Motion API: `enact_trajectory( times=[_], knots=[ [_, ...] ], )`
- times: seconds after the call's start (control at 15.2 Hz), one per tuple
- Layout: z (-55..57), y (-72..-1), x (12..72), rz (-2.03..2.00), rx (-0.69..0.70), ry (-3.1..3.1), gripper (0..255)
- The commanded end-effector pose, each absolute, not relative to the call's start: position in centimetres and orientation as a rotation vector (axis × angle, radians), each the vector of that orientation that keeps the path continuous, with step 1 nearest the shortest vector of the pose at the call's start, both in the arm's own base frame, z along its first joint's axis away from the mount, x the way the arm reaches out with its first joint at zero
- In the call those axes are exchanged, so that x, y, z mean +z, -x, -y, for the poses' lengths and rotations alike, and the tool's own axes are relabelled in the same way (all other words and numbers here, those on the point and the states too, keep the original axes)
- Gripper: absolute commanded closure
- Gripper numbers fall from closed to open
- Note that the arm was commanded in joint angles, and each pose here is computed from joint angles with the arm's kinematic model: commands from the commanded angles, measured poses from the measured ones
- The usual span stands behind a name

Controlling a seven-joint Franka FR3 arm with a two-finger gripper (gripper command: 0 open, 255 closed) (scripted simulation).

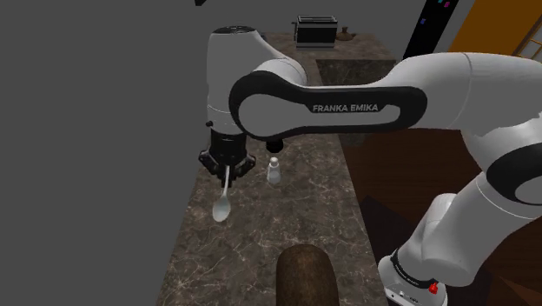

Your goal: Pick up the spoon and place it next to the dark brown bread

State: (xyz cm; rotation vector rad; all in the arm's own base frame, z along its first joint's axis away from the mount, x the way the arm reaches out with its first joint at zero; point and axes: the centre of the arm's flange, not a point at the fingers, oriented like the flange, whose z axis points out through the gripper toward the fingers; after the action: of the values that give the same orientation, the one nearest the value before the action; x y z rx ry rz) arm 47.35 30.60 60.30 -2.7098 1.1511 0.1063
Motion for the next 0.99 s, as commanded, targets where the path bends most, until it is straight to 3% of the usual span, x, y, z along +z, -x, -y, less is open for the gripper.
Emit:
enact_trajectory(
  times=[0.0,0.92],
  knots=[
    [-32.5,-45.0,60.4,-1.153,0.107,2.710,255],
    [-44.1,-30.6,60.5,-1.153,0.107,2.710,255]
  ],
)
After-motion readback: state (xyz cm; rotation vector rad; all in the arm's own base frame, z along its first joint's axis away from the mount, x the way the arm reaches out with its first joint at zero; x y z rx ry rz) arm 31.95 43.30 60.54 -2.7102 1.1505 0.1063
